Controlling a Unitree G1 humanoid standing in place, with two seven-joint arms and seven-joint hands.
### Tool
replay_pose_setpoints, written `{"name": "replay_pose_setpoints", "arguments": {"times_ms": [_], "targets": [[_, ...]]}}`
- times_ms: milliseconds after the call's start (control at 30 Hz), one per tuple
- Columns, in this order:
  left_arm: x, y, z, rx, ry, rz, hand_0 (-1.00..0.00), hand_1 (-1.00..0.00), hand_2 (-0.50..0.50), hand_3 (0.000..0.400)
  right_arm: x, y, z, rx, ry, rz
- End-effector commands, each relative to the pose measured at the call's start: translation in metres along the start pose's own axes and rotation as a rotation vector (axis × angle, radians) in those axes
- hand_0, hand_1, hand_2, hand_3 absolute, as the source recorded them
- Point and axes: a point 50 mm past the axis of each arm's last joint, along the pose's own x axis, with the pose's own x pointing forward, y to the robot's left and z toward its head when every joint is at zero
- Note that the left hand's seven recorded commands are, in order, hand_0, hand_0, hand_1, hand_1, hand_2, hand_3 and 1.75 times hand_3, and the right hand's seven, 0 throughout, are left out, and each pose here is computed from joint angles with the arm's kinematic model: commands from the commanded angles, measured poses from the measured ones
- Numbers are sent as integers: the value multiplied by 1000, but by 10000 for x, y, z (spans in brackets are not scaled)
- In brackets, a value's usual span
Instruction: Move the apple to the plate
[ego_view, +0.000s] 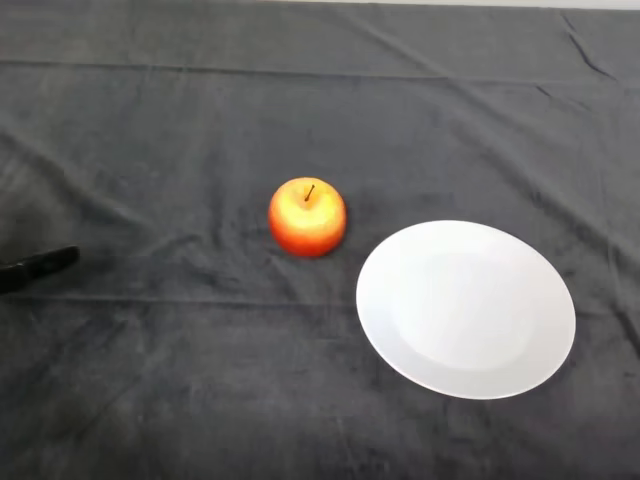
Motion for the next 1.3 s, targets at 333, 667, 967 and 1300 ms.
{"name": "replay_pose_setpoints", "arguments": {"times_ms": [333,667,967,1300], "targets": [[125,-514,315,71,-100,-189,0,0,0,0,-153,350,-273,-49,85,114],[142,-854,412,130,-109,-324,0,0,0,0,-153,350,-273,-49,85,114],[144,-1171,539,191,-124,-446,0,0,0,0,-153,349,-273,-49,86,114],[104,-1496,649,277,-143,-576,0,0,0,0,-153,349,-273,-49,86,114]]}}
